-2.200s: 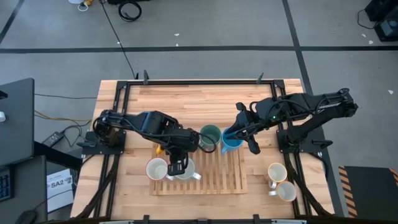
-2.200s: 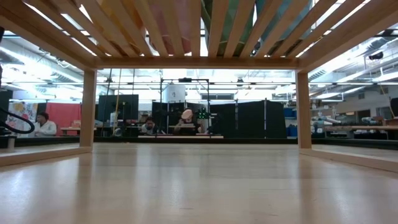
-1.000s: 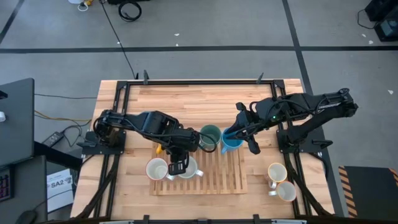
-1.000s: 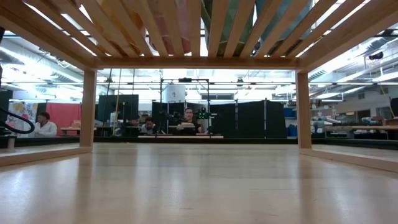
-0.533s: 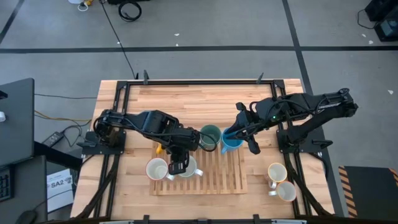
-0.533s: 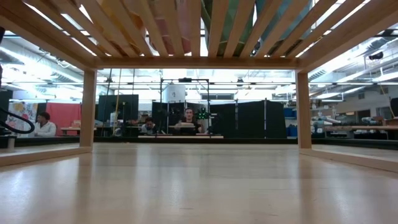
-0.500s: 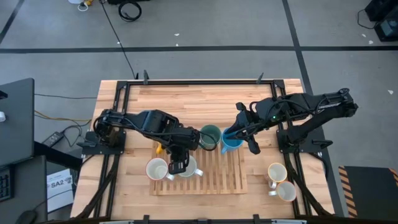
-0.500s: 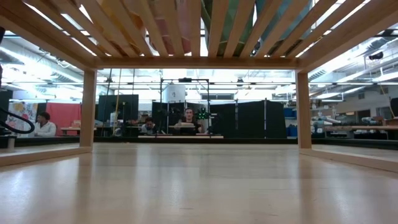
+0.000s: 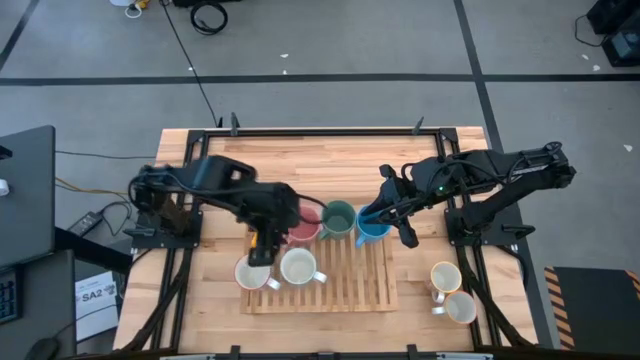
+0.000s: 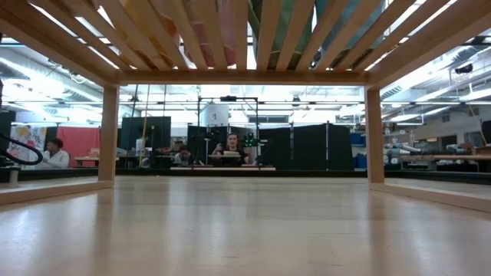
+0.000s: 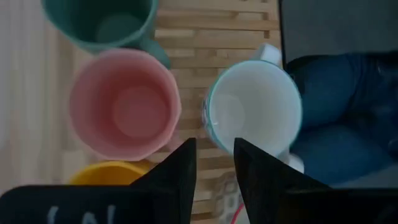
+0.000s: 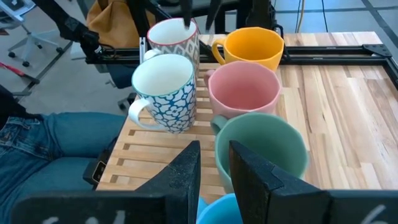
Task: Place coffee mugs
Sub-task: Put the red patterned mug on the shelf
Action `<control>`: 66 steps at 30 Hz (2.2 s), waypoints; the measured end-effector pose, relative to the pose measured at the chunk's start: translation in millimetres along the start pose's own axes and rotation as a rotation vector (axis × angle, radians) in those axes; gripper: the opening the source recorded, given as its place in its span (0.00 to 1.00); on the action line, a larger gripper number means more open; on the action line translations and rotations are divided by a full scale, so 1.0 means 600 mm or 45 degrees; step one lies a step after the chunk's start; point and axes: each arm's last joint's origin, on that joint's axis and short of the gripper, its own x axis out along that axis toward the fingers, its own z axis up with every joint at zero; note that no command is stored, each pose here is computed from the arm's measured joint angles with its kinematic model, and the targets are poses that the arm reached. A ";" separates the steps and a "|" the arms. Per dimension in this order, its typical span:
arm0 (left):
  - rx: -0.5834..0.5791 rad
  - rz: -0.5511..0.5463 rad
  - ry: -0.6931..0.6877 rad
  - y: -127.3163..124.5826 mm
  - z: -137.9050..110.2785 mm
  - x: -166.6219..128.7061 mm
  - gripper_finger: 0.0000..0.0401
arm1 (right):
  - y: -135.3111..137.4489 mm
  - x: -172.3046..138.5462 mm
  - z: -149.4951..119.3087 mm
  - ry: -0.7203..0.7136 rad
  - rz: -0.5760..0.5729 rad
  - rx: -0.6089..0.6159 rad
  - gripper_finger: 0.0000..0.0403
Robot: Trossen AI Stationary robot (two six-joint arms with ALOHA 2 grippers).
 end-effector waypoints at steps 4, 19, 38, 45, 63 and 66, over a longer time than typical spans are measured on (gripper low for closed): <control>0.166 0.059 -0.105 0.005 -0.020 -0.051 0.28 | 0.000 0.000 0.000 0.003 0.000 0.057 0.22; 0.256 0.325 -0.450 0.055 -0.147 -0.200 0.28 | 0.048 -0.005 -0.029 0.158 -0.026 0.309 0.22; 0.187 0.325 -0.747 0.113 -0.335 -0.075 0.28 | 0.117 -0.037 -0.120 0.576 -0.355 1.184 0.22; 0.185 0.322 -0.779 0.119 -0.356 -0.045 0.28 | 0.117 -0.066 -0.166 0.758 -0.737 1.392 0.22; 0.183 0.320 -0.798 0.120 -0.352 -0.033 0.28 | 0.147 -0.069 -0.268 1.142 -1.067 1.478 0.22; 0.183 0.320 -0.797 0.120 -0.352 -0.032 0.28 | 0.151 -0.071 -0.284 1.149 -1.131 1.492 0.22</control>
